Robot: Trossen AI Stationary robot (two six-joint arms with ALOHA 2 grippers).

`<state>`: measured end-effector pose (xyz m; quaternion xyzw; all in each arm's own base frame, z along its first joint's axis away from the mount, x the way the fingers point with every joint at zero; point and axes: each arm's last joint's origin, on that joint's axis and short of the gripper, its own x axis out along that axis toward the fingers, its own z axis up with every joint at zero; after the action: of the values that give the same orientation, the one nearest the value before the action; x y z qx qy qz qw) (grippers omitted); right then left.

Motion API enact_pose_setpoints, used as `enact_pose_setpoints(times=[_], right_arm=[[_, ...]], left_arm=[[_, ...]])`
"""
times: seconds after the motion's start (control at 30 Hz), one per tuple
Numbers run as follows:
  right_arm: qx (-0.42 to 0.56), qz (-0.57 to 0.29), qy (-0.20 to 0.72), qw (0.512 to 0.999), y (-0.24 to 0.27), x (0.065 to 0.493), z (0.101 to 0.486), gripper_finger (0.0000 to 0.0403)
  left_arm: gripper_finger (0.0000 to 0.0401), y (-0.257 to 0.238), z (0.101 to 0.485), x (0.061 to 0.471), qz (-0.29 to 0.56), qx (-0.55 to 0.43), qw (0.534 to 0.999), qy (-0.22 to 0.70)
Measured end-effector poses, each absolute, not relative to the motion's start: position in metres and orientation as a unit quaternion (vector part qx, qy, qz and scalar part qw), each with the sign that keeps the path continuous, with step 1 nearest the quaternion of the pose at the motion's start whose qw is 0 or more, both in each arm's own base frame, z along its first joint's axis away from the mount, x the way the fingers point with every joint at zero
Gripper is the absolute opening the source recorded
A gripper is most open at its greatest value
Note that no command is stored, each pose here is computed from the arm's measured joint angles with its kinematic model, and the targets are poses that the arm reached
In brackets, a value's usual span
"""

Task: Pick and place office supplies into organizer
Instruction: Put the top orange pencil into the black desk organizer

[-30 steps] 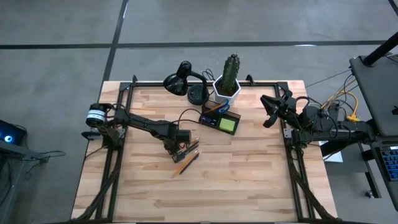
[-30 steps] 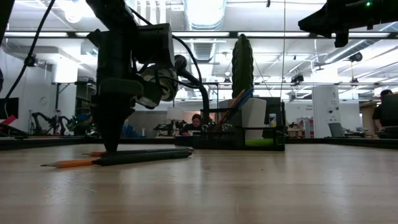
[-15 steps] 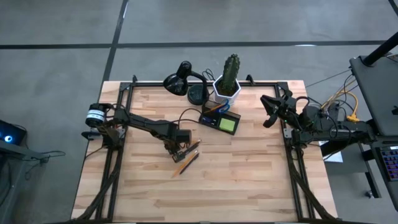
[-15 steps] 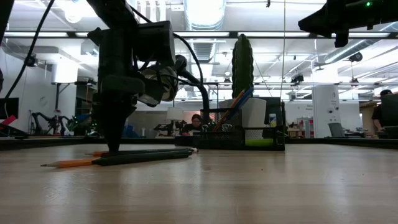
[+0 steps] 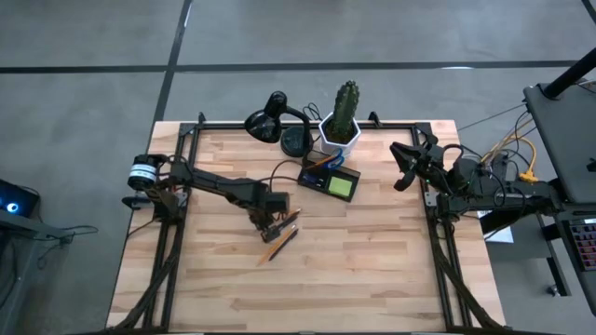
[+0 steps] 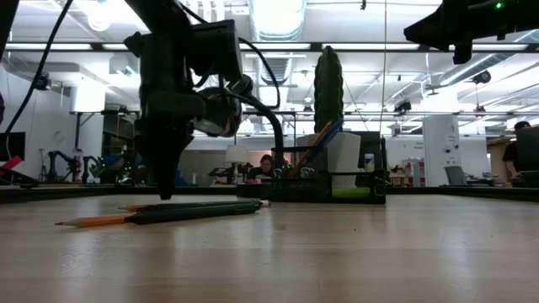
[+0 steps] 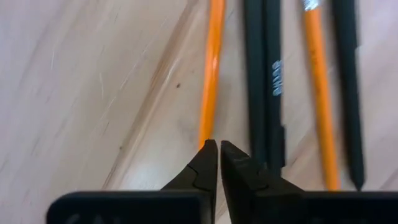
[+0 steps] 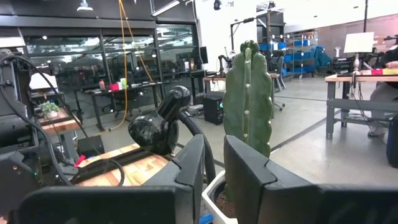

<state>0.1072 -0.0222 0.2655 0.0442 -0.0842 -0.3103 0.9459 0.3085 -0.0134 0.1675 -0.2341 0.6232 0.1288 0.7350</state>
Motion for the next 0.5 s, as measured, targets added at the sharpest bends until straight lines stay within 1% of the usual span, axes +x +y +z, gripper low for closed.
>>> enact_pose_setpoints(times=[0.1,0.37,0.5], right_arm=[[0.044,-0.310,-0.084,0.946,-0.022,0.107,0.266,0.0053],[0.044,-0.310,-0.084,0.946,-0.022,0.107,0.266,0.0053],[0.044,-0.310,-0.084,0.946,-0.022,0.107,0.265,0.0053]], left_arm=[[0.0024,-0.014,0.173,0.313,0.125,-0.235,0.743,0.614],[0.0126,-0.008,0.197,0.329,0.146,-0.224,0.776,0.572],[0.0160,0.002,0.202,0.339,0.149,-0.226,0.782,0.561]])
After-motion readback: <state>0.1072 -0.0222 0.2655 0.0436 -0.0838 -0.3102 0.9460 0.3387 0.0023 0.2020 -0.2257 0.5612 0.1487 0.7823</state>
